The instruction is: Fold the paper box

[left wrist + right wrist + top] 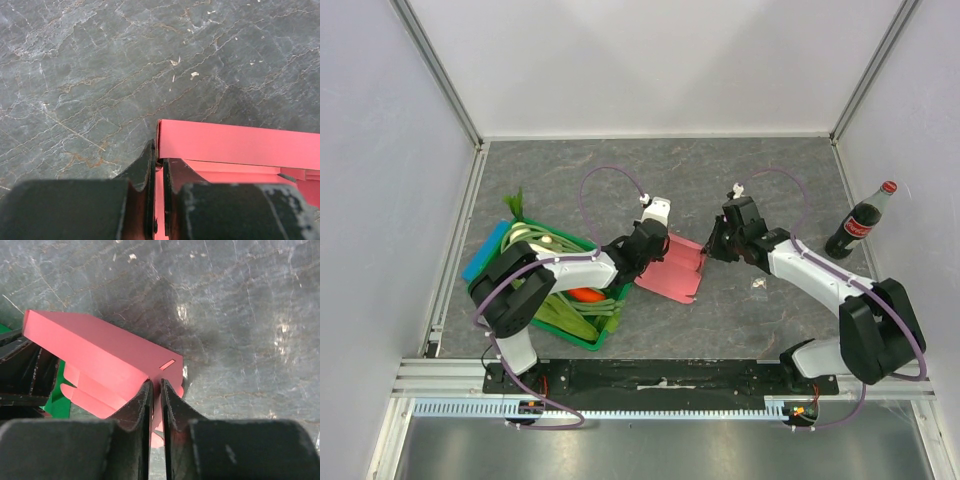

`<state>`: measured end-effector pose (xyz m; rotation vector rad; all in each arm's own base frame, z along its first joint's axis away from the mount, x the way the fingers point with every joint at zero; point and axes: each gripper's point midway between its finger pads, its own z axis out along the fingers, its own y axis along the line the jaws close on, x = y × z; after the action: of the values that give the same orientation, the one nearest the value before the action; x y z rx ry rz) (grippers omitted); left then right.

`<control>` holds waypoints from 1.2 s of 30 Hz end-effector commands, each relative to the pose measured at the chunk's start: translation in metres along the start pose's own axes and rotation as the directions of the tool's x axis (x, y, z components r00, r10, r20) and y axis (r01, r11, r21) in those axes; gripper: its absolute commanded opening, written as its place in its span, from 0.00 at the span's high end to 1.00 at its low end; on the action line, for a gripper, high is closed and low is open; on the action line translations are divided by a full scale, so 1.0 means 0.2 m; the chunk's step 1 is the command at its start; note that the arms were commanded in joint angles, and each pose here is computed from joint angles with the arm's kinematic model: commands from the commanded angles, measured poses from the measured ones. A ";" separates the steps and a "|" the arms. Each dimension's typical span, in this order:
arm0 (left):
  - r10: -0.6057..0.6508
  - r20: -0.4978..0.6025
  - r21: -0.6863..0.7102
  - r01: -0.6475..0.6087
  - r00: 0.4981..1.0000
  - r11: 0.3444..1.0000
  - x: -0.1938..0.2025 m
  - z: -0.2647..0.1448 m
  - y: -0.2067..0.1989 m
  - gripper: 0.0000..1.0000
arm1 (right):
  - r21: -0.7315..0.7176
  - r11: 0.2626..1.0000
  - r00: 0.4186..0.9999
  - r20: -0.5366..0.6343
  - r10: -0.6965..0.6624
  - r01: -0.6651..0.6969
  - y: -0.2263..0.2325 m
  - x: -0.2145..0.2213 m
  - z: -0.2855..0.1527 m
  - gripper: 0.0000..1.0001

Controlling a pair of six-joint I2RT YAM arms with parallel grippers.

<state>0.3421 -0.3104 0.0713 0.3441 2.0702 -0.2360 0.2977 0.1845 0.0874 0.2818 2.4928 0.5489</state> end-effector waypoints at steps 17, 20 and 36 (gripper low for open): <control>-0.082 0.110 -0.036 0.086 0.991 0.996 -0.16 0.00 0.01 0.98 | -0.309 0.837 0.892 0.131 -0.432 0.451 0.17 0.05 -0.13 0.59; -0.083 0.106 -0.007 0.084 0.991 0.996 -0.16 0.00 -0.01 0.98 | -0.323 0.810 0.872 0.178 -0.457 0.490 0.19 0.03 -0.09 0.55; -0.091 0.090 0.016 0.090 0.992 0.996 -0.13 -0.01 -0.02 0.98 | -0.188 0.849 0.865 0.208 -0.457 0.494 0.16 -0.13 0.07 0.63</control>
<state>0.3490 -0.3091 0.0763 0.2850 2.0457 -0.2412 0.3014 0.2124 0.0774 -0.4245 2.2806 0.6645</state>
